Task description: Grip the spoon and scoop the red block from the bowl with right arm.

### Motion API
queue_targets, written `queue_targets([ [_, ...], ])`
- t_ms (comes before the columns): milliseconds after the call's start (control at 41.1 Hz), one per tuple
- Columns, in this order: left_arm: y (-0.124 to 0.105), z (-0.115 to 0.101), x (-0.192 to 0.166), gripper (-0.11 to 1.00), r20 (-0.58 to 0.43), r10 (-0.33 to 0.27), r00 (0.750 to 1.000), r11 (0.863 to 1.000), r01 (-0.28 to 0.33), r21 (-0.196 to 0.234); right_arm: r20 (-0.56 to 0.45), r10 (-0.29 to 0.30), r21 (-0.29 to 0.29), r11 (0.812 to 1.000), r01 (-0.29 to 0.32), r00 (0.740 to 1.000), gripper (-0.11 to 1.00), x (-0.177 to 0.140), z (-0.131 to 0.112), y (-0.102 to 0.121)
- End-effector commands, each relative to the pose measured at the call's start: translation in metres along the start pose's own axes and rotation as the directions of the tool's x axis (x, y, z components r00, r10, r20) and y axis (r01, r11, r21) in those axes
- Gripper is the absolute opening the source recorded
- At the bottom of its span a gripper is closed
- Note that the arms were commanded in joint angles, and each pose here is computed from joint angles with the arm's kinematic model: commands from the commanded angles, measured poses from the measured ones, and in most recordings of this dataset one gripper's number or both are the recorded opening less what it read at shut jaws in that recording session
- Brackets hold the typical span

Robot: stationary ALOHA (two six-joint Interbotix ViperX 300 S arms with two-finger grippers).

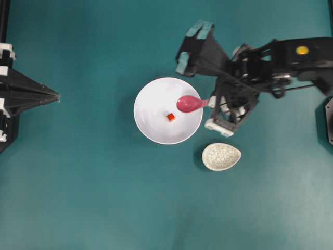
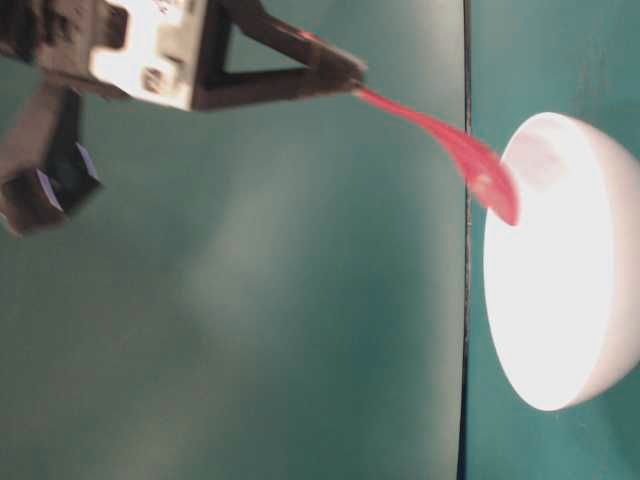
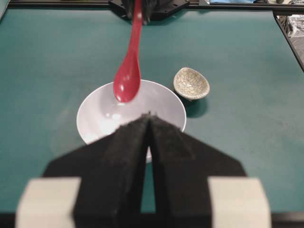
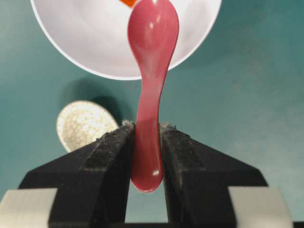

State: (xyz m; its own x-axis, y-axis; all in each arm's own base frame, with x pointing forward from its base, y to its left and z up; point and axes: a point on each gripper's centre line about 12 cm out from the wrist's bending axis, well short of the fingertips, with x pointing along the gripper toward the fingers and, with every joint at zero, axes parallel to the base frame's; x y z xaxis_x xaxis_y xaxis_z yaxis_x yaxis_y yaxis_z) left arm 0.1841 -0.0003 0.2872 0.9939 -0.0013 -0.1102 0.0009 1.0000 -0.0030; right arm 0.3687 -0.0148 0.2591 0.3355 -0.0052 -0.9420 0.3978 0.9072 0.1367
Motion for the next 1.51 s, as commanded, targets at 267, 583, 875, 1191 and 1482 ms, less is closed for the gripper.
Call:
queue_targets([
  [267,0.000,0.009,0.002,0.00,0.023,0.000,1.000,1.000,0.000,0.005,-0.030,0.036,0.010,0.999,-0.036,0.999,0.25,0.017,0.008,0.008],
  [583,0.000,0.009,0.001,0.00,0.025,0.001,1.000,1.000,-0.002,0.009,-0.052,0.028,0.003,1.000,-0.028,0.998,0.25,0.033,0.009,0.009],
  [875,0.000,0.009,0.002,0.00,0.021,0.000,1.000,1.000,0.000,0.017,0.013,0.051,0.000,0.999,-0.051,0.999,0.25,0.041,0.023,0.014],
  [1191,0.000,0.009,0.002,0.00,0.023,0.000,1.000,1.000,0.000,0.015,0.061,0.068,0.001,0.998,-0.068,0.996,0.25,0.049,0.032,0.017],
  [1482,0.000,0.009,0.002,0.00,0.023,0.000,1.000,1.000,0.000,0.006,0.100,0.063,0.020,0.998,-0.066,0.993,0.25,0.051,0.039,0.007],
])
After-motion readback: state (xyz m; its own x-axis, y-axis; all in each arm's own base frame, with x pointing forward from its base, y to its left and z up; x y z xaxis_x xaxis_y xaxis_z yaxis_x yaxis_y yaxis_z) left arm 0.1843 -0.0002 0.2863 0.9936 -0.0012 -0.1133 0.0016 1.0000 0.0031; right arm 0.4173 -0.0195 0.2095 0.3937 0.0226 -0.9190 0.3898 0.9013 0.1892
